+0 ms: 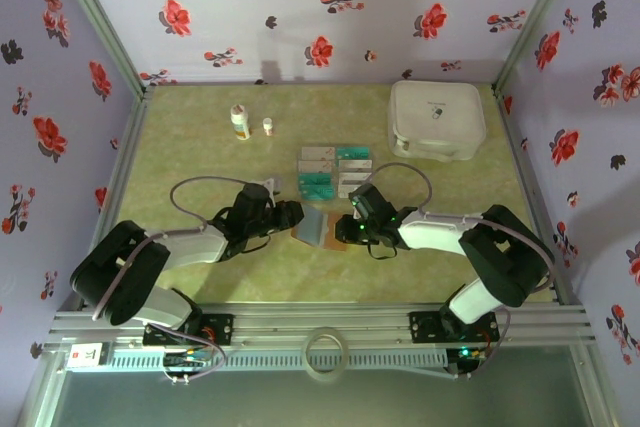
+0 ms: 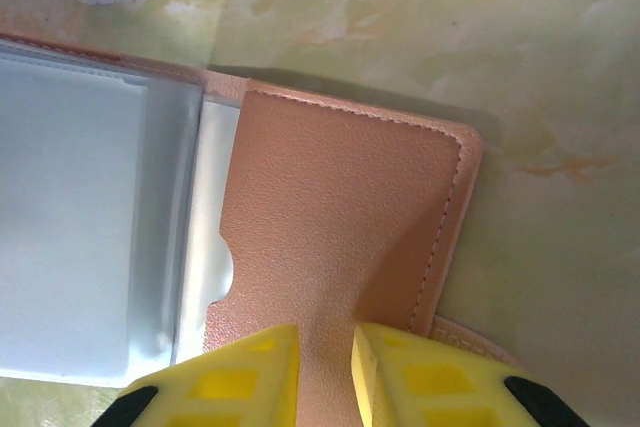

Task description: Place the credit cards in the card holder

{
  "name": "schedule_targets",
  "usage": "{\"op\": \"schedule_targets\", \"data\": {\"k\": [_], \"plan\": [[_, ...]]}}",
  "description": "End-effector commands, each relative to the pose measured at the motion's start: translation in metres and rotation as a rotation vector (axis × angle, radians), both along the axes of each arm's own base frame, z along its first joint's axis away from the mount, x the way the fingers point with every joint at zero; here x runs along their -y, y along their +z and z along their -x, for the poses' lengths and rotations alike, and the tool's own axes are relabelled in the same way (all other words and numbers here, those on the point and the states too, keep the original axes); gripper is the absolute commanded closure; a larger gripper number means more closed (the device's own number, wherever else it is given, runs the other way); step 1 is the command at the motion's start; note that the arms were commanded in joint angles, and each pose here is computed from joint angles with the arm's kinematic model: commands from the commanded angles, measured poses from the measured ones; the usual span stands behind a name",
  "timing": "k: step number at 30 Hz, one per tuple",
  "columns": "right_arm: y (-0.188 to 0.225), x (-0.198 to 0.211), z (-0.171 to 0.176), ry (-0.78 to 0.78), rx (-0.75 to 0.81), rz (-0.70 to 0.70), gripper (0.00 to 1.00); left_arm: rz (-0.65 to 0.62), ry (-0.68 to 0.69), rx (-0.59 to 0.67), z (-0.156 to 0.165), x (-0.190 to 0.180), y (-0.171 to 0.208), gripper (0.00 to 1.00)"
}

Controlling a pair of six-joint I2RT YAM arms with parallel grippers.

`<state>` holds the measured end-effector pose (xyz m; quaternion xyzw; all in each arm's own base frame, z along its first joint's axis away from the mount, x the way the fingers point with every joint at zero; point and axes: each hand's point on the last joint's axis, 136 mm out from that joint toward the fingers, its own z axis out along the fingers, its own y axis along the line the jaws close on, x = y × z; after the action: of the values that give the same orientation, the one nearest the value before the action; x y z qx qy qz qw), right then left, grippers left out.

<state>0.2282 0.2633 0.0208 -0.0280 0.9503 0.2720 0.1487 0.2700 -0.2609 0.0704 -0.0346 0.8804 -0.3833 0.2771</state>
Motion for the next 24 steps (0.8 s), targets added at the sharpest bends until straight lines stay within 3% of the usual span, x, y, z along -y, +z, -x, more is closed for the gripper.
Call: {"op": "schedule_targets", "data": {"k": [1, 7, 16, 24], "plan": [[-0.034, 0.019, 0.017, 0.01, -0.077, 0.108, 0.78, 0.021, 0.021, 0.014, -0.003, -0.004, 0.003, 0.74], [-0.034, 0.019, 0.017, 0.011, -0.077, 0.108, 0.78, 0.015, 0.027, 0.002, -0.003, -0.006, -0.002, 0.79], [-0.034, 0.013, 0.016, 0.029, -0.088, 0.099, 0.79, 0.058, 0.023, 0.022, -0.004, -0.004, 0.009, 1.0], [-0.039, 0.0, 0.013, 0.048, -0.108, 0.072, 0.8, 0.165, -0.038, 0.047, -0.004, 0.026, 0.045, 1.0]]}}
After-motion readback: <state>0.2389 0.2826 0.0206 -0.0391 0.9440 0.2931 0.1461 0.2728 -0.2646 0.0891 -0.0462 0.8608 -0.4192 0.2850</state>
